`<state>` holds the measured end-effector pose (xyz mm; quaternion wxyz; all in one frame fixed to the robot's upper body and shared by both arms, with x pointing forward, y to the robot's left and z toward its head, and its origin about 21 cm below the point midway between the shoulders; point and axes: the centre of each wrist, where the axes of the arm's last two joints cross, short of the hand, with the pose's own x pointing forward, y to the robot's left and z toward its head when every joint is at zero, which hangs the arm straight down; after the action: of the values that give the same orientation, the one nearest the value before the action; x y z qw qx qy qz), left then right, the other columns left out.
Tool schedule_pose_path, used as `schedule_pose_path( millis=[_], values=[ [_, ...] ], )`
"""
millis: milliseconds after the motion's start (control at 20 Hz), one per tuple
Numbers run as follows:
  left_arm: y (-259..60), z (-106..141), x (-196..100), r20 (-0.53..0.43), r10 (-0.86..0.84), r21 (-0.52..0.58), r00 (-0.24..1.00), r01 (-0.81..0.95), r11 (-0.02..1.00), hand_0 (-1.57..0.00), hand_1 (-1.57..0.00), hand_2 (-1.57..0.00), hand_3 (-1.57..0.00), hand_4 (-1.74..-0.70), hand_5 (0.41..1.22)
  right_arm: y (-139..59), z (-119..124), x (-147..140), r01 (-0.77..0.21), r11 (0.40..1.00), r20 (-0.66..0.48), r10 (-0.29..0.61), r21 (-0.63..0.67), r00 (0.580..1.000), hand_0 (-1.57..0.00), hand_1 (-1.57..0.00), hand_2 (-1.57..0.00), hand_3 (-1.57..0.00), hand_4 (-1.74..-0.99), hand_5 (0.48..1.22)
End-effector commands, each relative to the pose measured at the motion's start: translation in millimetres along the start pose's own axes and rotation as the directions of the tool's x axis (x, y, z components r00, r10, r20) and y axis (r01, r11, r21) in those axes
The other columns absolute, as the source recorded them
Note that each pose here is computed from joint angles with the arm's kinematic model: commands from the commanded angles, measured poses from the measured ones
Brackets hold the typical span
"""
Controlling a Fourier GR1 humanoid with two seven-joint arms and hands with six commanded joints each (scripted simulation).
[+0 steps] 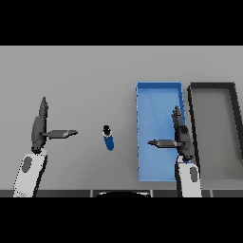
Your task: Pick up the blue pipe and place it into the blue bin.
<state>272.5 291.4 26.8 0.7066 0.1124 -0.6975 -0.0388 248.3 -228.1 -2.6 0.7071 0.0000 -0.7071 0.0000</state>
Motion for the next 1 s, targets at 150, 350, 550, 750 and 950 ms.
schedule_pose_path(
  millis=[150, 350, 550, 750, 950],
  values=[
    [-5.2, -4.5, 1.9, 0.004, 0.002, -0.002, 1.000, -0.002, 1.000, 0.00, 0.00, 0.00, 0.00, -0.97, 0.593, -4.5, -5.0, 1.1, -0.002, 1.000, -0.007, 0.002, -0.003, 1.000, 0.00, 0.00, 0.00, 0.00, -1.205, 0.629],
    [17.8, 2.2, -7.2, 0.067, -0.112, -0.181, 0.991, 0.123, 0.976, 0.00, 0.00, 0.00, 0.00, -0.96, 0.592, -27.3, 5.7, 8.4, -0.226, 0.973, 0.122, 0.220, 0.041, 0.968, 0.00, 0.00, 0.00, 0.00, -1.201, 0.628],
    [29.7, 1.7, -10.8, 0.092, -0.155, -0.269, 0.984, 0.174, 0.947, 0.00, 0.00, 0.00, 0.00, -0.96, 0.595, -28.3, 15.9, 13.1, -0.315, 0.947, 0.144, 0.303, 0.069, 0.942, 0.00, 0.00, 0.00, 0.00, -1.196, 0.623],
    [30.3, 12.0, -8.5, 0.127, -0.114, -0.387, 0.985, 0.155, 0.909, 0.00, 0.00, 0.00, 0.00, -0.98, 0.584, -26.5, 19.0, 14.3, -0.318, 0.945, 0.133, 0.306, 0.077, 0.943, 0.00, 0.00, 0.00, 0.00, -1.192, 0.621],
    [18.1, 24.6, -0.9, 0.118, -0.136, -0.524, 0.984, 0.178, 0.833, 0.00, 0.00, 0.00, 0.00, -1.05, 0.535, -30.3, 14.7, 14.2, -0.325, 0.942, 0.142, 0.311, 0.086, 0.940, 0.00, 0.00, 0.00, 0.00, -1.176, 0.615]
  ],
)
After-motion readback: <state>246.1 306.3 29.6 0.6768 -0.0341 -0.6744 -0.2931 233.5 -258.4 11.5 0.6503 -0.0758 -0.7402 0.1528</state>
